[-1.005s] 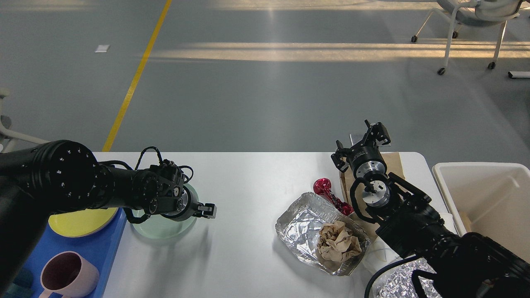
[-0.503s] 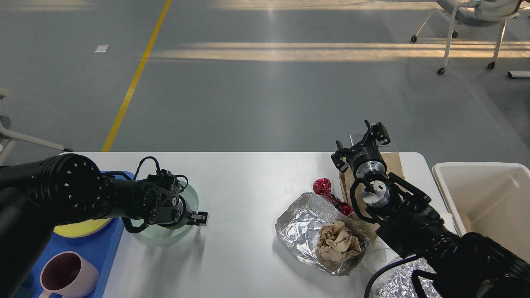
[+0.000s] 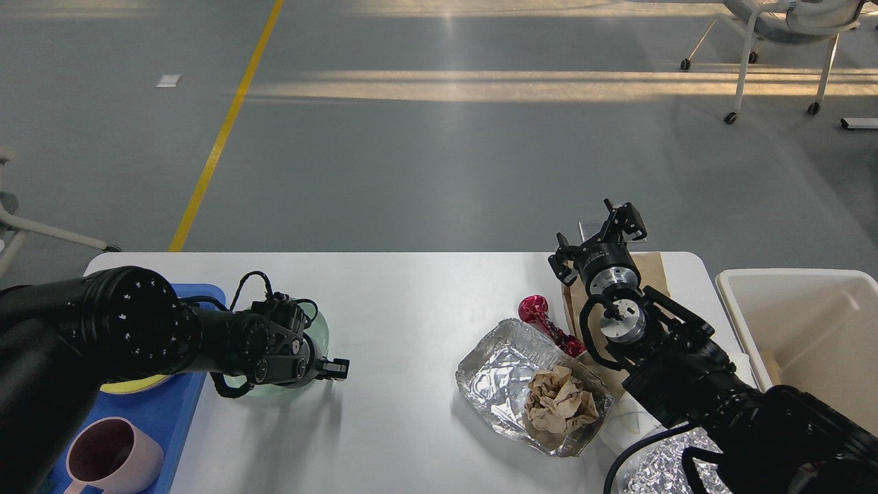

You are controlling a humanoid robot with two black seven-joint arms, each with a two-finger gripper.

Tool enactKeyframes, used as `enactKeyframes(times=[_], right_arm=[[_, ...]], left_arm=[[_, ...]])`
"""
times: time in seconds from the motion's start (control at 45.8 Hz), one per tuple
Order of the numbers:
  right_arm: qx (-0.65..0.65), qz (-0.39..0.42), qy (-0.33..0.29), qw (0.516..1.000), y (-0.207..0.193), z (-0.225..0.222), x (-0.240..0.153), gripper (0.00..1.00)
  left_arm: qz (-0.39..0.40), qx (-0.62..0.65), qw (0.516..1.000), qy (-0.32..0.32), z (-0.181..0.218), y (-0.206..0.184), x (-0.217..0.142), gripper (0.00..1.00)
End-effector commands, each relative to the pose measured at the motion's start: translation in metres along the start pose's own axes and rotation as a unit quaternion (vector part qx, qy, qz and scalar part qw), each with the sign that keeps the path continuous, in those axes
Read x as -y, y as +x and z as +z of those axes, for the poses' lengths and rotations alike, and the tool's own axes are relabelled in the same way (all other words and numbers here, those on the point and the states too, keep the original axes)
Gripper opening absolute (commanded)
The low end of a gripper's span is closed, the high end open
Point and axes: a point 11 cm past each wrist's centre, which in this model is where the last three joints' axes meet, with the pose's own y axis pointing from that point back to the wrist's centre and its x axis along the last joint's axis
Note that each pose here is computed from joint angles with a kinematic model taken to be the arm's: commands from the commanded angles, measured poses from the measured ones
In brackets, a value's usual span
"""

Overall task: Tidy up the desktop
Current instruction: 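Grip the edge of the pale green plate with the left gripper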

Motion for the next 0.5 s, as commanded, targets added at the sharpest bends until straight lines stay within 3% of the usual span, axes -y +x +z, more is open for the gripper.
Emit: enactKeyframes(times=[0.0, 0.219, 0.481], right_arm=[[0.0, -0.001, 0.0, 1.0, -0.0006, 0.0003, 0.0, 1.0], [0.0, 0.0, 0.0, 1.0, 0.0, -0.0005, 0.0001, 1.0], [0.0, -0.001, 0.0, 1.0, -0.0006, 0.0003, 0.0, 1.0]], left_arm=[[-0.002, 0.0, 1.0, 0.002, 0.0, -0.0017, 0.0007, 0.39], [-0.008, 0.003, 1.0, 0.003, -0.0003, -0.0033, 0.0008, 0.26], [-0.015, 0.006, 1.0, 0.003, 0.0003, -0.0022, -0.0012, 0.03]])
